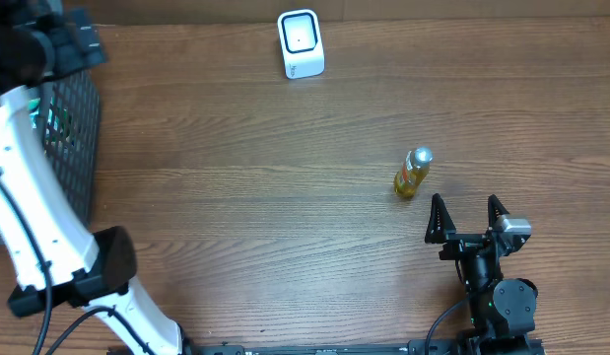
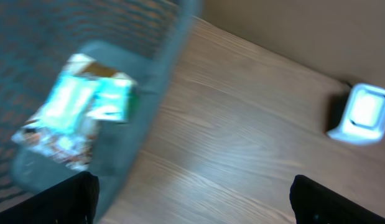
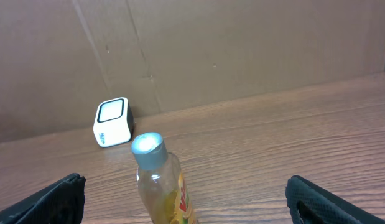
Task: Scan the item barcode
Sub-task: 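Move the left gripper back over the grey basket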
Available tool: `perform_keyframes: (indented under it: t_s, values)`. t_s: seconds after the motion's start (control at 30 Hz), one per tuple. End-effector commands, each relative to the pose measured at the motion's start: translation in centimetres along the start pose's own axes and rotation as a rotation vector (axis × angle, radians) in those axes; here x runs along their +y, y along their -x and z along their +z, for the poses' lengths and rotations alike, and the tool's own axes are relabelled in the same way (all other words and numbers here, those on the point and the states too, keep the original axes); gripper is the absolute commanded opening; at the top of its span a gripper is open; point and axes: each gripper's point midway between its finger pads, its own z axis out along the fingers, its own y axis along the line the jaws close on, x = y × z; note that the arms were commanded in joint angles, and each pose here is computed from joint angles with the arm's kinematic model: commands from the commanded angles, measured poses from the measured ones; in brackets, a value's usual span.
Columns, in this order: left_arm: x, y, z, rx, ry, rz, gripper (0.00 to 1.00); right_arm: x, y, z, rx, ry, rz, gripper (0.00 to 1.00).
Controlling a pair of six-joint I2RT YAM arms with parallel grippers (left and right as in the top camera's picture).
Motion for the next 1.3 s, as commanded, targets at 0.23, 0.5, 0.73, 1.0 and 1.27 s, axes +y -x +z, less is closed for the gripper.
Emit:
perform_keyframes:
  t_s: [0.23,0.5,0.73,1.0,1.27]
  values:
    - [10.7,0.5,-1.5,-0.032,0.155,-0.231,1.00,-0.1,-0.2,0.0,-0.005,0.001,-0.005,1.00]
    - [16.1,-0.7,1.6,0.048,0.180,-0.356,0.99,-0.1,-0.2,0.0,-0.005,0.001,-0.005,1.00]
    - [19.9,-2.4,6.0,0.115,0.194,-0.426,1.00,-0.1,-0.2,0.0,-0.005,0.001,-0.005,1.00]
    - [19.2,-3.8,11.8,0.154,0.002,-0.352,0.99,-0.1,-0.2,0.0,-0.005,0.001,-0.005,1.00]
    - [16.8,-2.1,13.6,0.080,-0.150,-0.253,1.00,-0.1,-0.2,0.0,-0.005,0.001,-0.005,1.00]
